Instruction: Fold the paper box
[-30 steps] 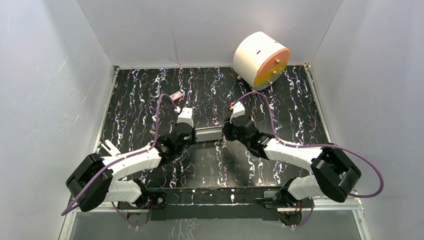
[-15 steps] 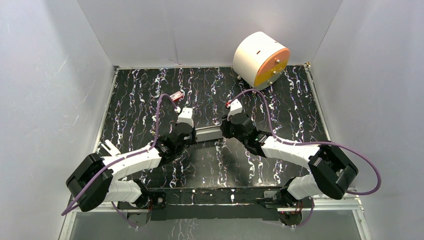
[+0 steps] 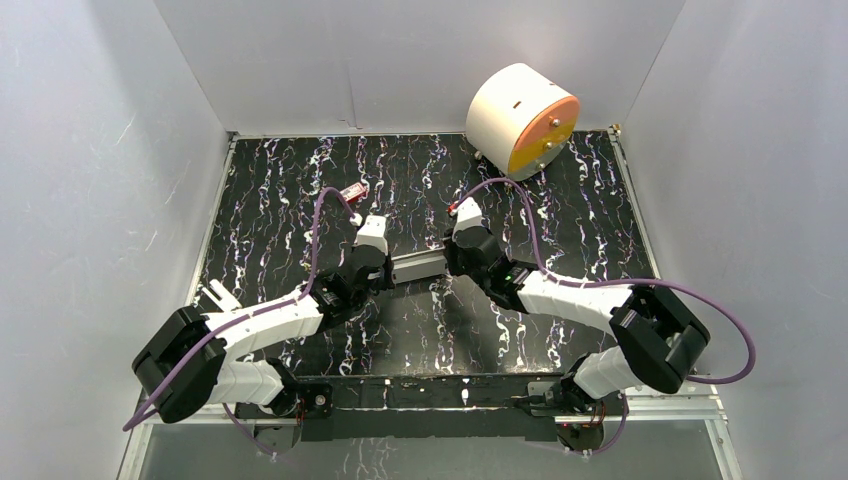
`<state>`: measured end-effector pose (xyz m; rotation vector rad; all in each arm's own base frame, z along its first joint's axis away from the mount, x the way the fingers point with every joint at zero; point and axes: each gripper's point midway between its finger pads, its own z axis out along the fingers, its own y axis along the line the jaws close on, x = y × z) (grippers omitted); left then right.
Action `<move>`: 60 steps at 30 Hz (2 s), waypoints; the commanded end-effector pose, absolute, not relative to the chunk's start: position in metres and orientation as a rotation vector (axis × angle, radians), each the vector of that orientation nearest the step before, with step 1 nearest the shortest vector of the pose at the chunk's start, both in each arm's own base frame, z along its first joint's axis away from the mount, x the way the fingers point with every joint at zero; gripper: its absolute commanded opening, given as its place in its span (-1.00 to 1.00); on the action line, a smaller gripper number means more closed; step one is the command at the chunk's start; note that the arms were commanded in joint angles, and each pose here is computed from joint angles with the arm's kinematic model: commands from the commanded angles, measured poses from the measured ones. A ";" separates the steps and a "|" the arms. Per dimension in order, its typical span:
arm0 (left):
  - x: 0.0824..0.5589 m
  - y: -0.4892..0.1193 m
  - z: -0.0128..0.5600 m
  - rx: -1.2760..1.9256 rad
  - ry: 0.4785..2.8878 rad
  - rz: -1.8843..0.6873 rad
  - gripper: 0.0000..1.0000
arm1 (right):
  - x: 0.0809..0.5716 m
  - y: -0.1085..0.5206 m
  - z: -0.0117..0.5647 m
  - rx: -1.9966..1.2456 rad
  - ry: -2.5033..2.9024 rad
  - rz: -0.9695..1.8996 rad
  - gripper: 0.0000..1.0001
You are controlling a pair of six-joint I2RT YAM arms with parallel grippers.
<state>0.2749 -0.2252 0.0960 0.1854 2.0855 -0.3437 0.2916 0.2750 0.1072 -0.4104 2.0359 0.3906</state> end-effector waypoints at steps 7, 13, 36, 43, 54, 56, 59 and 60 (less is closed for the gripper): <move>0.255 -0.216 0.064 0.271 2.210 -0.281 -1.00 | 0.305 0.281 0.138 -0.314 1.970 0.413 -0.84; 0.254 -0.215 0.061 0.271 2.213 -0.272 -1.00 | 0.302 0.289 0.151 -0.182 1.973 0.533 -1.00; 0.254 -0.215 0.062 0.274 2.210 -0.266 -1.00 | 0.301 0.251 0.134 -0.020 2.016 0.463 -1.00; 0.257 -0.218 0.062 0.281 2.214 -0.263 -1.00 | 0.305 0.229 0.125 -0.139 2.028 0.268 -1.00; 0.259 -0.222 0.059 0.290 2.227 -0.254 -1.00 | 0.307 0.202 0.096 -0.128 2.073 0.202 -1.00; 0.259 -0.222 0.058 0.292 2.230 -0.253 -1.00 | 0.308 0.197 0.092 -0.123 2.080 0.179 -1.00; 0.260 -0.222 0.058 0.292 2.232 -0.249 -1.00 | 0.309 0.193 0.091 -0.124 2.083 0.173 -1.00; 0.259 -0.222 0.058 0.293 2.233 -0.250 -1.00 | 0.309 0.194 0.090 -0.131 2.088 0.182 -1.00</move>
